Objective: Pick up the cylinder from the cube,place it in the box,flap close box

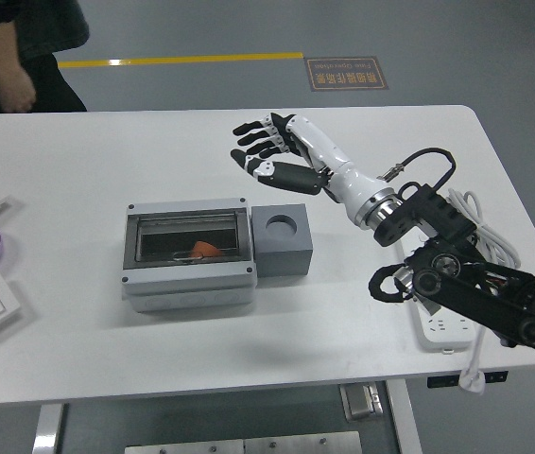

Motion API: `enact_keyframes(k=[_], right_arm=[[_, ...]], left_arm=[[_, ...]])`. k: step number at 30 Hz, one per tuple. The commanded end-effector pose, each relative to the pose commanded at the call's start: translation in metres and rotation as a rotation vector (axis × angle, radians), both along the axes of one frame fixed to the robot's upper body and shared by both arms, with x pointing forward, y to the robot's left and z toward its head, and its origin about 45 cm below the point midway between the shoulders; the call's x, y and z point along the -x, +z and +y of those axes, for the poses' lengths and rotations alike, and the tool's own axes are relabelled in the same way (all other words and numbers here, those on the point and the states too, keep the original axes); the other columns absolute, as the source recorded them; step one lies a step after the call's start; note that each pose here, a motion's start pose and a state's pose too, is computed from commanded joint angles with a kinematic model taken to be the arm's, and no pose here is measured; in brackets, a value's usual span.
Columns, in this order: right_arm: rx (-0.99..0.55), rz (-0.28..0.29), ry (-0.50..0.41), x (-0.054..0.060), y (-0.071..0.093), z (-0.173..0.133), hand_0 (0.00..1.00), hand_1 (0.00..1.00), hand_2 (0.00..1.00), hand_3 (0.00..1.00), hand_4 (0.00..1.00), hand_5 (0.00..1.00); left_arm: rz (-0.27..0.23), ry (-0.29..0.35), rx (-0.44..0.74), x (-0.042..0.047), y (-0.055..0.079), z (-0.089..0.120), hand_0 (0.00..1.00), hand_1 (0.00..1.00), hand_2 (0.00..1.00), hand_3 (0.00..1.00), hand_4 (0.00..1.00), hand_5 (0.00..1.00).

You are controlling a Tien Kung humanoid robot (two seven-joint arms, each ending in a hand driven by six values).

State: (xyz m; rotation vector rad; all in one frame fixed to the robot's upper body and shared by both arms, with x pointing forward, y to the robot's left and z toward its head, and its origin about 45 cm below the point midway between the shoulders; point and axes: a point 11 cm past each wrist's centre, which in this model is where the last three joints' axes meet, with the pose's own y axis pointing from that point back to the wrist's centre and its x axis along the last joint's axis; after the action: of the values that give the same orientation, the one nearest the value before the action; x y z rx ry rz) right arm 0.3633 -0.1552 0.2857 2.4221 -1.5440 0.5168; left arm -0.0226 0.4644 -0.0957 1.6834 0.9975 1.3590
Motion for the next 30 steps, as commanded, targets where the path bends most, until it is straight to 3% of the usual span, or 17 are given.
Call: enact_keyframes(k=[8,12,21,30], right_arm=[[-0.151,0.078,-0.141,-0.009,-0.021,-0.048,0.673,0.644,0.672,0.669,0.674,0.394],[-0.217,0.085,-0.178,-0.009,-0.024,-0.064,0.688,0.646,0.67,0.667,0.674,0.389],[-0.265,0.059,-0.239,-0.01,-0.022,-0.086,0.713,0.668,0.684,0.687,0.708,0.352],[-0.321,0.087,-0.286,-0.011,-0.031,-0.098,0.725,0.685,0.708,0.722,0.733,0.306]], left_arm=[[0.023,0.012,-0.002,0.0159,0.001,0.002,0.585,0.575,0.551,0.618,0.694,0.25],[0.034,0.016,0.009,0.022,-0.001,-0.003,0.586,0.575,0.553,0.618,0.695,0.25],[0.033,0.017,0.004,0.0221,0.0,0.0,0.586,0.576,0.553,0.62,0.696,0.25],[0.034,0.014,0.003,0.0211,0.001,0.001,0.588,0.576,0.553,0.62,0.699,0.254]])
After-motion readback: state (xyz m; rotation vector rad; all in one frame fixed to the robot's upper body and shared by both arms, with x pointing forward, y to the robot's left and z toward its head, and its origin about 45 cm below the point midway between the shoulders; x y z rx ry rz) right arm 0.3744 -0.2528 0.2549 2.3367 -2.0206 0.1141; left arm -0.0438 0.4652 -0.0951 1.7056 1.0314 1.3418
